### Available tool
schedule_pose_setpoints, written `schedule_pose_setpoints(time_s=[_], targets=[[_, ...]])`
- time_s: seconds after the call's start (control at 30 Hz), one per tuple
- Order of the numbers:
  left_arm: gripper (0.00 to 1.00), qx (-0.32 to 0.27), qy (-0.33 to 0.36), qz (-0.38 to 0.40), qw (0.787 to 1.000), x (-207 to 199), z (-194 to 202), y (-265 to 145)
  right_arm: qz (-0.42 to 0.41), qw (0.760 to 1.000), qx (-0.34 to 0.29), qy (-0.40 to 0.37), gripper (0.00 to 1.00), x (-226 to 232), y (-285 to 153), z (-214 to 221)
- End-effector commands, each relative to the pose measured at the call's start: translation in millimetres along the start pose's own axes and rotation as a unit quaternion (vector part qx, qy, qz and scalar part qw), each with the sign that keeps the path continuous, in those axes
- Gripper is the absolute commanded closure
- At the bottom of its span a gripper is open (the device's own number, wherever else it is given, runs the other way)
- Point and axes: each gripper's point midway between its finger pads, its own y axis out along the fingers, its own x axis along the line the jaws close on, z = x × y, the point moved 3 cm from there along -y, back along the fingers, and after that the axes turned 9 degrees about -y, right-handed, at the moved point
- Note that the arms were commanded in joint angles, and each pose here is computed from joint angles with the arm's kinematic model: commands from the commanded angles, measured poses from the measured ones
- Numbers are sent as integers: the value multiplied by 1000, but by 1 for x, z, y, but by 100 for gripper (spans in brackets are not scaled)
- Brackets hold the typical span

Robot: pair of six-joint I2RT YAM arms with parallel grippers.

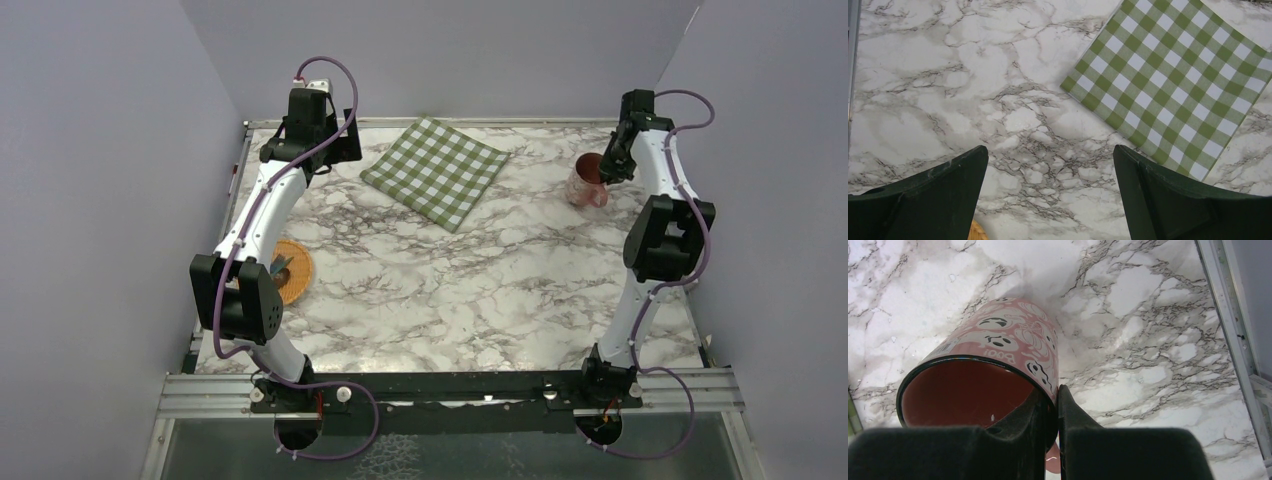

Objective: Set the dinner table for one person
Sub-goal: Place the cup at the center of the board.

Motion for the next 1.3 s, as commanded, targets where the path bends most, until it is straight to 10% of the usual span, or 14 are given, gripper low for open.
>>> schedule_pose_setpoints(time_s=[0.0,0.47,1.27], targets=[[1,-9,0,9,1000,-1,-6,-4,-21,999,-26,12,99,5,8,-14],[1,-11,1,5,1000,-1,-8,-5,-30,1000,-4,8,99,6,25,-5],[1,-6,-1,7,1000,-3,-7,1,-80,996,-26,-18,60,15,-3,-11]])
